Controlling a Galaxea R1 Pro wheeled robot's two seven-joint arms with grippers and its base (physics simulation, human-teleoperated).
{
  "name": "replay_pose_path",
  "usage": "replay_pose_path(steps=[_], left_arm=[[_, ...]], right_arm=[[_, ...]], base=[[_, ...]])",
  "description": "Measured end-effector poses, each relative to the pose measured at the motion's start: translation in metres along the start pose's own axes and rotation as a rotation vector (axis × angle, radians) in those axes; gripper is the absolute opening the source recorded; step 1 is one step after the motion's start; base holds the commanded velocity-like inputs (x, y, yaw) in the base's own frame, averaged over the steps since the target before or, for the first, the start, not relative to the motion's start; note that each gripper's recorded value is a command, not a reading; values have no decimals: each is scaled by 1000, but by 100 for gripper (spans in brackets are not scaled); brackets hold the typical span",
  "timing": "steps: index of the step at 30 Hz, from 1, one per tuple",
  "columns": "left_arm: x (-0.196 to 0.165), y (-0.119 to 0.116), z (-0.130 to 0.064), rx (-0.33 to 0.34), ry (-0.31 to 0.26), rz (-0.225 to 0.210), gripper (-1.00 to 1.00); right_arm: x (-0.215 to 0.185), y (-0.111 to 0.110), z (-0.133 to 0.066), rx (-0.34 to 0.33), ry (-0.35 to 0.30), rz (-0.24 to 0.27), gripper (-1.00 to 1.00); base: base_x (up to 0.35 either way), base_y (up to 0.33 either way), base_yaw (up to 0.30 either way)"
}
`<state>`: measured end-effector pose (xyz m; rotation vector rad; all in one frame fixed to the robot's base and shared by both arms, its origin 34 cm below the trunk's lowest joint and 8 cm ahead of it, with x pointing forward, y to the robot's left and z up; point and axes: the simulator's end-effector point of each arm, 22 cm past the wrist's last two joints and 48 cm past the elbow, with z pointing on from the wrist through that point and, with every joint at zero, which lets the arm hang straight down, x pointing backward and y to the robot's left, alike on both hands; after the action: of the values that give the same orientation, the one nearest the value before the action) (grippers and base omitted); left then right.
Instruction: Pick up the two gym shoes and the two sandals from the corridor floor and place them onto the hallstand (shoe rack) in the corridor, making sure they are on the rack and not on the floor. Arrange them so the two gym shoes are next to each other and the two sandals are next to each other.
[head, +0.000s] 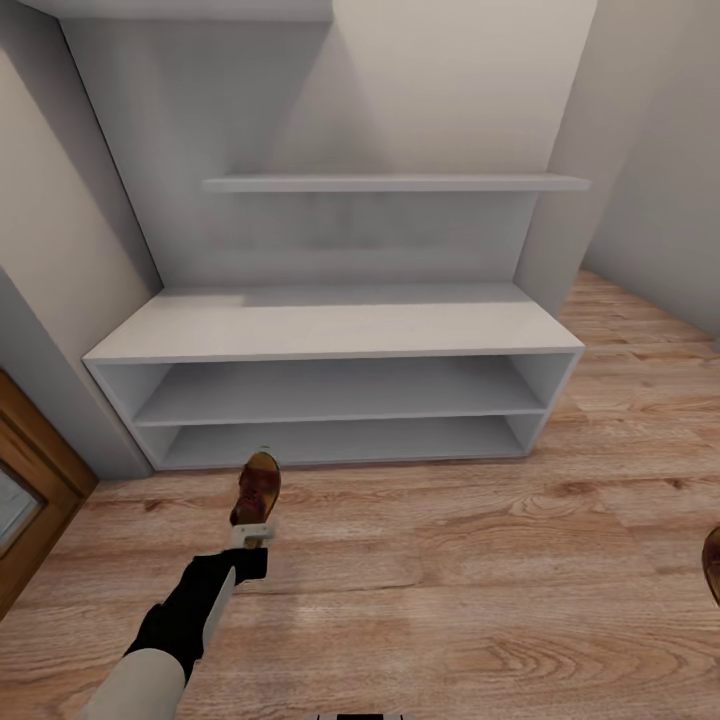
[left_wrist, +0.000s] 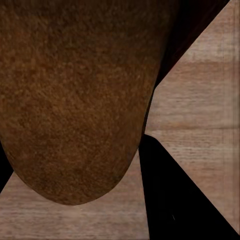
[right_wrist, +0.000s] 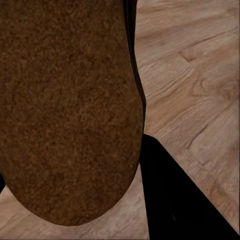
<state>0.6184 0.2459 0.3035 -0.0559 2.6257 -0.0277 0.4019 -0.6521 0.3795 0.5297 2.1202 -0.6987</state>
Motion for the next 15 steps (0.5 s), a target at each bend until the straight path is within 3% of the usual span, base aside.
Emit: replay_pose_path(steps=[4, 5, 7, 13, 15], left_arm=[[-27, -8, 0, 12, 12, 2, -100], [-40, -13, 2, 19, 47, 4, -100], [-60, -15, 0, 20, 49, 10, -100], [-109, -14, -7, 4, 10, 9, -100], [-104, -10, -8, -23, 81, 9, -100]], right_arm=[[-5, -30, 2, -8, 30, 52, -100], [-13, -58, 2, 15, 25, 90, -100], [-20, -85, 0, 55, 11, 117, -100], [-34, -96, 0, 67, -15, 116, -100], [-54, -98, -1, 69, -51, 106, -100]], base=[[0, 0, 0], [0, 0, 0], [0, 0, 0], [0, 0, 0], [0, 0, 0]])
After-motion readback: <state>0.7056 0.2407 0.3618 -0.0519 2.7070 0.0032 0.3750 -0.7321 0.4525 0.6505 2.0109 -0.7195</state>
